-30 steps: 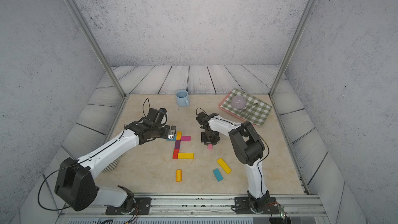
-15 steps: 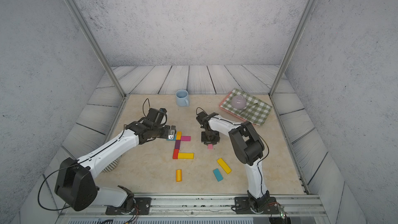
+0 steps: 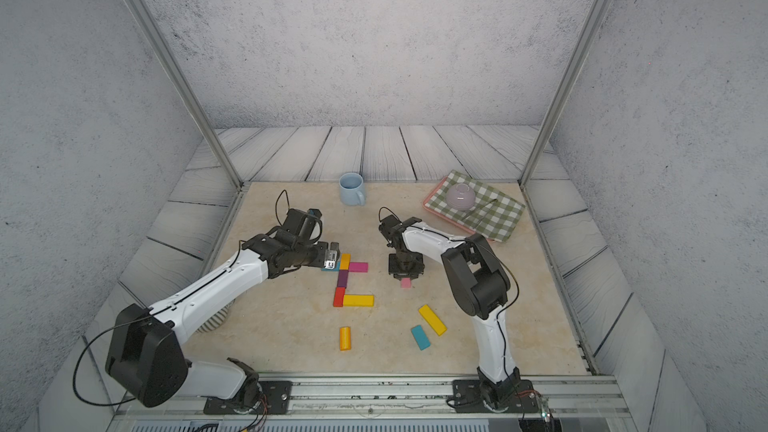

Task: Assemble the letter t with building blocks
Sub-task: Assemble the building block at the center of the board, then pick up the building block from the center of the board.

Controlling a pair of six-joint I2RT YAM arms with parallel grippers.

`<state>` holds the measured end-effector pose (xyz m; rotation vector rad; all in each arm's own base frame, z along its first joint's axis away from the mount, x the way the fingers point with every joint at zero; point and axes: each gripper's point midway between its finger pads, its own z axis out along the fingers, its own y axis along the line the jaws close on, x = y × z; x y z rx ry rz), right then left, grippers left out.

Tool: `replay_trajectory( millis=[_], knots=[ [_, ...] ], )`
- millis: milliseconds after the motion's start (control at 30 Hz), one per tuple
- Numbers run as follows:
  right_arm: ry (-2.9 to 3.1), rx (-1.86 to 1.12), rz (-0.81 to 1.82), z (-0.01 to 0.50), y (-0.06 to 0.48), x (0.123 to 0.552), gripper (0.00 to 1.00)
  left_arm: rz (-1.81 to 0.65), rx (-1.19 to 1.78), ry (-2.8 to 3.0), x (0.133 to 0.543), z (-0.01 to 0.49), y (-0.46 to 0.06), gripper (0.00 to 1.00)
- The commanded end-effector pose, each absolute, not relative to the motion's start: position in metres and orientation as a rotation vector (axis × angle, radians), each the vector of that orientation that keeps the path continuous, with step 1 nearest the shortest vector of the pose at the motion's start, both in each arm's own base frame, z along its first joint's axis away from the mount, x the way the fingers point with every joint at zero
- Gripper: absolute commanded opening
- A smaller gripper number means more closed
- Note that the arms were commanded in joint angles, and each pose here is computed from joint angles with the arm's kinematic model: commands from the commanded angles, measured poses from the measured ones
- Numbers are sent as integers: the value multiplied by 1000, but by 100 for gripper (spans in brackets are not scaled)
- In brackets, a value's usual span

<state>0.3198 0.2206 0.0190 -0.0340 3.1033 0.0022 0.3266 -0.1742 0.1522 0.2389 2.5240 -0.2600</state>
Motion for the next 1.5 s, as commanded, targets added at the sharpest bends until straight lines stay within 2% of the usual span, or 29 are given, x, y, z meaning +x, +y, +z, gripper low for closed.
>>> replay_trajectory(
  millis=[0, 67, 167, 233, 300, 467, 700, 1000, 1133, 1367, 1467],
  knots=[
    [3132, -40, -72, 8, 212, 318, 33, -251, 222, 2517, 327, 155, -171, 100],
    [3128, -43, -75, 8, 211, 318, 46, -250, 221, 2514, 327, 156, -171, 100],
    [3131, -55, -77, 9, 212, 318, 76, -249, 224, 2516, 327, 155, -170, 100],
    [3126, -55, -72, 11, 212, 319, 86, -246, 230, 2513, 326, 156, -170, 100],
    [3116, -53, -58, 14, 214, 320, 90, -236, 231, 2511, 326, 155, -168, 99],
    [3068, -53, -12, 30, 217, 325, 92, -258, 253, 2585, 308, 147, -168, 100],
    [2997, -48, -15, 56, 202, 317, 92, -291, 143, 2735, 233, 113, -163, 97],
    [2997, -28, -56, 66, 181, 294, 93, -361, 92, 2972, 178, 82, -184, 92],
    [2975, -2, -65, 76, 173, 288, 93, -273, 97, 3069, 167, 75, -183, 90],
    [2926, 76, -143, 97, 146, 278, 94, -368, 68, 3170, 158, 60, -213, 86],
    [2891, 128, -125, 105, 137, 273, 95, -327, 75, 3167, 158, 61, -214, 86]
  ],
)
